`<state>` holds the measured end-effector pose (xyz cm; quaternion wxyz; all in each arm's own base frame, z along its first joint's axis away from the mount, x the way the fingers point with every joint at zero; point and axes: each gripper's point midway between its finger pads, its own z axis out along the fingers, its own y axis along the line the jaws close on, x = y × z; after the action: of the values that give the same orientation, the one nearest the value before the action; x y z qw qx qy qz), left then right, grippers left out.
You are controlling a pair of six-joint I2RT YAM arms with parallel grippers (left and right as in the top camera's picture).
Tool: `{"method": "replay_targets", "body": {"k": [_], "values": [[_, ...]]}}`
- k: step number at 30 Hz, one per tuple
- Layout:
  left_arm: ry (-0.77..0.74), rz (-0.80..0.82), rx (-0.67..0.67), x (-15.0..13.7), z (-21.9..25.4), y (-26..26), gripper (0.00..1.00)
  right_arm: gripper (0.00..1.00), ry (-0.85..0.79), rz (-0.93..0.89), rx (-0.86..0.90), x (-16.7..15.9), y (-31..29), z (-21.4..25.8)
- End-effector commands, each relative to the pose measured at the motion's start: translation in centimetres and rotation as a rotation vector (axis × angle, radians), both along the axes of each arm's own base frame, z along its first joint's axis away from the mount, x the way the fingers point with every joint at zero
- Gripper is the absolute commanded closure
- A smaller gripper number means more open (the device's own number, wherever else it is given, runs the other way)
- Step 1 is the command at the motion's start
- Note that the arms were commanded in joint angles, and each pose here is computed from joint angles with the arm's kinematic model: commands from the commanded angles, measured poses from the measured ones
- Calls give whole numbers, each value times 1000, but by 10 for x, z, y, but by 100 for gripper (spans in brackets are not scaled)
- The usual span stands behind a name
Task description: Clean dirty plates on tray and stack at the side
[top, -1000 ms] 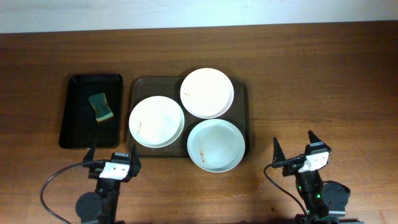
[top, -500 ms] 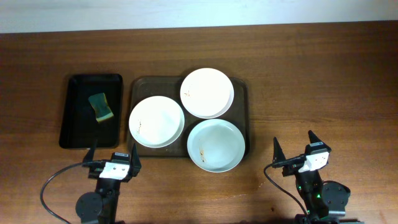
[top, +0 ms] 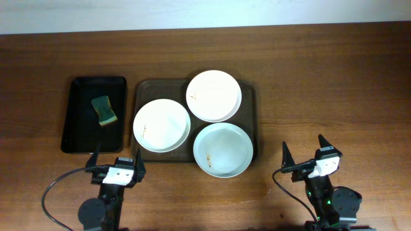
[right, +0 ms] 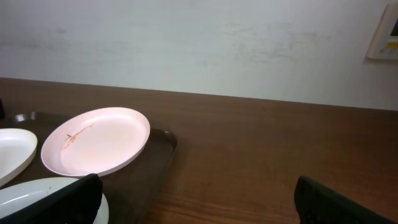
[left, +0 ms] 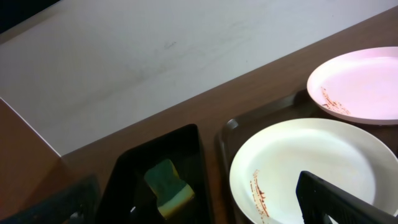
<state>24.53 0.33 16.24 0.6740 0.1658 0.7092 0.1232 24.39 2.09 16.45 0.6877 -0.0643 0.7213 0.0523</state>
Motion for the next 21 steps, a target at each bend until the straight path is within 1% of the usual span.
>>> {"method": "replay_targets", "body": {"k": [1, 21], "values": [[-3, 12, 10, 0, -1, 3, 1, 2, 7, 18, 9, 0, 4, -3], [-3, 12, 10, 0, -1, 3, 1, 2, -1, -6, 6, 0, -1, -1]]}}
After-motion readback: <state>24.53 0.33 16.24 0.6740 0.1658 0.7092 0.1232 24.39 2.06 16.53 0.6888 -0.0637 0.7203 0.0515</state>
